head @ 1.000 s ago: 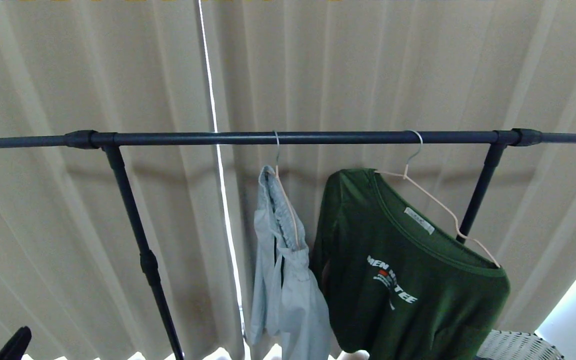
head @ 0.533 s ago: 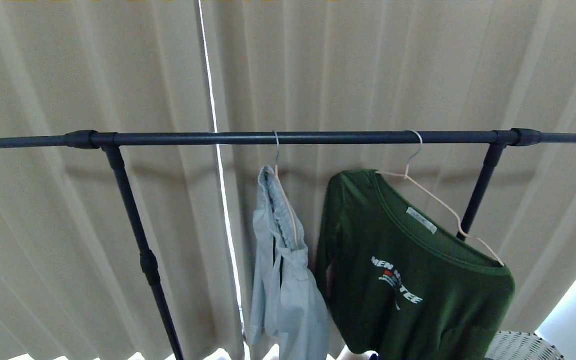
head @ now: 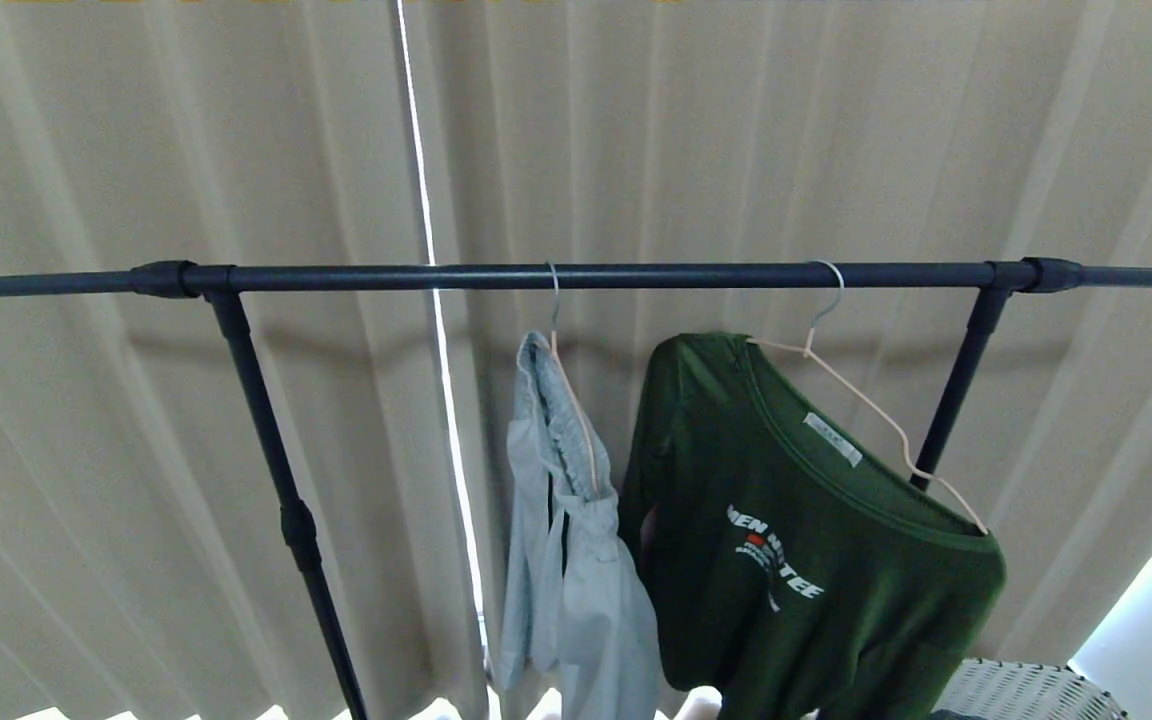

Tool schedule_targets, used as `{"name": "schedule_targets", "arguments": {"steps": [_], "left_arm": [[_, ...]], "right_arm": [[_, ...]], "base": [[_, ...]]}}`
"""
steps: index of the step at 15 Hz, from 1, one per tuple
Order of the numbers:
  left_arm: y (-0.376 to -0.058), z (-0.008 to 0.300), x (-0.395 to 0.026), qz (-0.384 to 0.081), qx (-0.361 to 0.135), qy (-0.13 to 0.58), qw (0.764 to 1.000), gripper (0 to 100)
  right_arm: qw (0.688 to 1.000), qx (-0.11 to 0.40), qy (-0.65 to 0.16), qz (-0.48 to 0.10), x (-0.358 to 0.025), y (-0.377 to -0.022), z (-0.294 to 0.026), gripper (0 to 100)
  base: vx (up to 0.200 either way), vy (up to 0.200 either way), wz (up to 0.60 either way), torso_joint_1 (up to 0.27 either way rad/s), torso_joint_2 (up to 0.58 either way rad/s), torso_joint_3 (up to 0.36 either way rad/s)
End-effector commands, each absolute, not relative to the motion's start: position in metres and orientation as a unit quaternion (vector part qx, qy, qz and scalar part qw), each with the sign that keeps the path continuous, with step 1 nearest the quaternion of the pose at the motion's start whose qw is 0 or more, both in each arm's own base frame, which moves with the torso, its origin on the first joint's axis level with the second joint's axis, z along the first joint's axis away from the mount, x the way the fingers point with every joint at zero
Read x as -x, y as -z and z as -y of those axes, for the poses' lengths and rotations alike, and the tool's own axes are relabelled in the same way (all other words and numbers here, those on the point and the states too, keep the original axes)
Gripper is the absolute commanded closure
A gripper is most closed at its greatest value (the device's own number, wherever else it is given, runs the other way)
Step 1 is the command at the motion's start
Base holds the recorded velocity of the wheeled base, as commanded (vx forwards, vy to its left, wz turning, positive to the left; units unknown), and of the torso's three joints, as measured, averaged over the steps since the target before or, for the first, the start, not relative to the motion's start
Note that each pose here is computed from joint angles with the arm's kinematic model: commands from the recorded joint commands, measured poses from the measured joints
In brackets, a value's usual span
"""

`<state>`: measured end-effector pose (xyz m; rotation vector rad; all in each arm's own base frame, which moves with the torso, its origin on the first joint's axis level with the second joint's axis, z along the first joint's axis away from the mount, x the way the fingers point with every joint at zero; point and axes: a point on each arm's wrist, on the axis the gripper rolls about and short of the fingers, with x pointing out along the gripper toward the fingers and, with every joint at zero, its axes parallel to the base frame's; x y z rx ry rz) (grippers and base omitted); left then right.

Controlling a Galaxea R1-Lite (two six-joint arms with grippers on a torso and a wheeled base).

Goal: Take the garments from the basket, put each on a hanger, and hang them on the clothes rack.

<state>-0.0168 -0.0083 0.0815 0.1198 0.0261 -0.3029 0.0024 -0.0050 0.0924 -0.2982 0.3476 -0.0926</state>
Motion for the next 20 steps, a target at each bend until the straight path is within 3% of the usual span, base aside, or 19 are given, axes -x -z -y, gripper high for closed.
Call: {"name": "schedule_targets", "arguments": {"steps": [1, 3, 6, 10, 12, 13, 15, 17, 20], "left_arm": [[-0.08, 0.007, 0.022, 0.017, -0.052, 0.163, 0.985, 0], [-0.08, 0.006, 0.024, 0.03, -0.056, 0.131, 0.989, 0], [-0.08, 0.005, 0.023, 0.027, -0.055, 0.097, 0.993, 0], [-0.079, 0.002, 0.023, 0.019, -0.046, 0.038, 0.998, 0], [-0.079, 0.002, 0.023, 0.016, -0.003, 0.039, 0.999, 0], [-0.079, 0.002, 0.023, 0.016, 0.015, 0.037, 0.999, 0], [-0.079, 0.002, 0.023, 0.016, 0.014, 0.037, 0.999, 0], [-0.079, 0.002, 0.023, 0.016, 0.014, 0.037, 0.999, 0], [-0.079, 0.002, 0.023, 0.016, 0.014, 0.037, 0.999, 0]], "right_arm": [[0.97, 0.133, 0.129, -0.157, 0.005, -0.089, 0.005, 0], [0.975, 0.125, 0.159, -0.093, 0.017, -0.087, 0.004, 0], [0.981, 0.11, 0.154, -0.044, 0.017, -0.081, 0.003, 0], [0.996, 0.06, 0.056, 0.043, 0.016, -0.095, -0.001, 0], [0.998, 0.053, 0.032, 0.031, 0.016, -0.093, -0.002, 0], [0.998, 0.052, 0.029, -0.003, 0.016, -0.086, -0.002, 0], [0.999, 0.035, 0.001, -0.038, 0.016, -0.078, -0.003, 0], [0.995, 0.03, -0.095, 0.006, 0.023, -0.076, -0.004, 0], [0.996, 0.035, -0.084, 0.004, 0.023, -0.076, -0.004, 0]], "base": [[0.0, 0.0, 0.0, 0.0, 0.0, 0.0], [0.0, 0.0, 0.0, 0.0, 0.0, 0.0], [0.0, 0.0, 0.0, 0.0, 0.0, 0.0], [0.0, 0.0, 0.0, 0.0, 0.0, 0.0], [0.0, 0.0, 0.0, 0.0, 0.0, 0.0], [0.0, 0.0, 0.0, 0.0, 0.0, 0.0], [0.0, 0.0, 0.0, 0.0, 0.0, 0.0], [0.0, 0.0, 0.0, 0.0, 0.0, 0.0], [0.0, 0.0, 0.0, 0.0, 0.0, 0.0]]}}
